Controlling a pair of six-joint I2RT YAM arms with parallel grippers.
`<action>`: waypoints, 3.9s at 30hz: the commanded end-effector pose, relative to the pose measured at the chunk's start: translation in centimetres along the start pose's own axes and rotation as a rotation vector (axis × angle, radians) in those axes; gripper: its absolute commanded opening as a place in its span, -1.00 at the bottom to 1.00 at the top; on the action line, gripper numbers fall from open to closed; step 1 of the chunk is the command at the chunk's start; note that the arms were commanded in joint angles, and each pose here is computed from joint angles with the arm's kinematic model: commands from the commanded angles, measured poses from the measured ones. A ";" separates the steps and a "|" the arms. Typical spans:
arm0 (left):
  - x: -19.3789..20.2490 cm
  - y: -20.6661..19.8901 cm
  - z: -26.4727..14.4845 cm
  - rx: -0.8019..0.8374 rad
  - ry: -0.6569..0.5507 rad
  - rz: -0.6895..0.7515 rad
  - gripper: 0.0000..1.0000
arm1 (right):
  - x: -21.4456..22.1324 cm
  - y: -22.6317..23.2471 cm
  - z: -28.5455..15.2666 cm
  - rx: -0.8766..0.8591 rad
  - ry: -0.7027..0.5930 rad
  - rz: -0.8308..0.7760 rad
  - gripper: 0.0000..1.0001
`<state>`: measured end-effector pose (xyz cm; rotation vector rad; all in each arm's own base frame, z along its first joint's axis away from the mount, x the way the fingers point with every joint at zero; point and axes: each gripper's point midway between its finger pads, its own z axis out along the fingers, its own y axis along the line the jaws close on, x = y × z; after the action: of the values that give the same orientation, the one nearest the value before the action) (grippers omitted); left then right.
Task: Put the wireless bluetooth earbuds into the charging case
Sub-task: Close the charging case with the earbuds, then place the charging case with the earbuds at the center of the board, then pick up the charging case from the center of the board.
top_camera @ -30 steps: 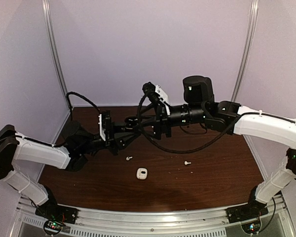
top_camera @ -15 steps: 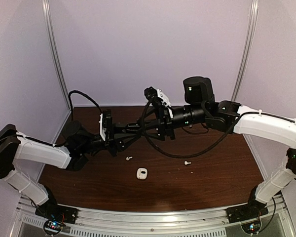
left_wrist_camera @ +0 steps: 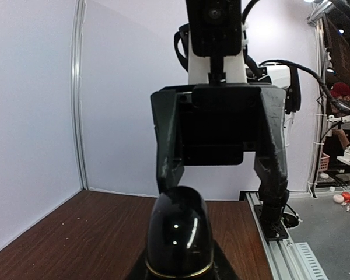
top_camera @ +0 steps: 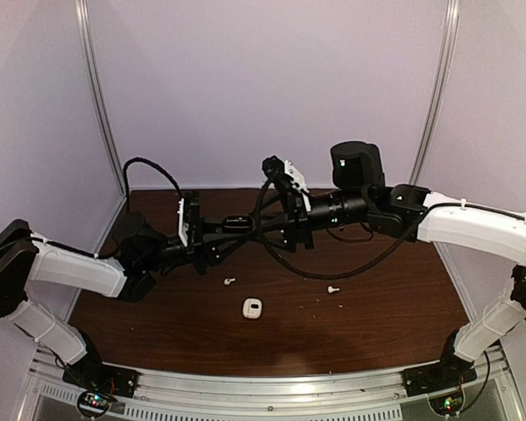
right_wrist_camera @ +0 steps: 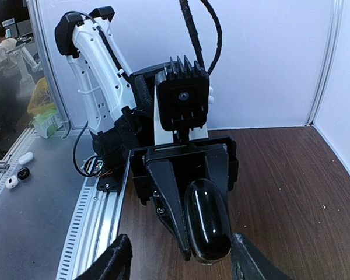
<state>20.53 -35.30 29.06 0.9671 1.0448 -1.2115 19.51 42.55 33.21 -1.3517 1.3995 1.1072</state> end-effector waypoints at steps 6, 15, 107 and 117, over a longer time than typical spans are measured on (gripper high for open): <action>-0.4 9.0 -2.9 -0.306 -0.006 -0.235 -1.00 | -2.7 -6.9 -6.4 0.265 -0.217 0.165 0.58; 7.1 19.7 -8.4 -0.625 0.207 -0.521 -1.00 | -6.5 -14.7 -12.8 0.442 -0.483 0.402 1.00; 20.9 0.2 -6.9 -0.569 0.819 -0.222 0.75 | 9.9 -15.7 -12.6 0.362 -0.101 0.629 1.00; 24.9 -1.3 -5.2 -0.494 0.908 -0.212 0.46 | 10.3 -16.1 -12.9 0.401 -0.080 0.626 1.00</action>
<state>19.23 -34.82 2.61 1.0491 2.1407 -0.5425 34.99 27.45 25.79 -0.5704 1.9216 1.1883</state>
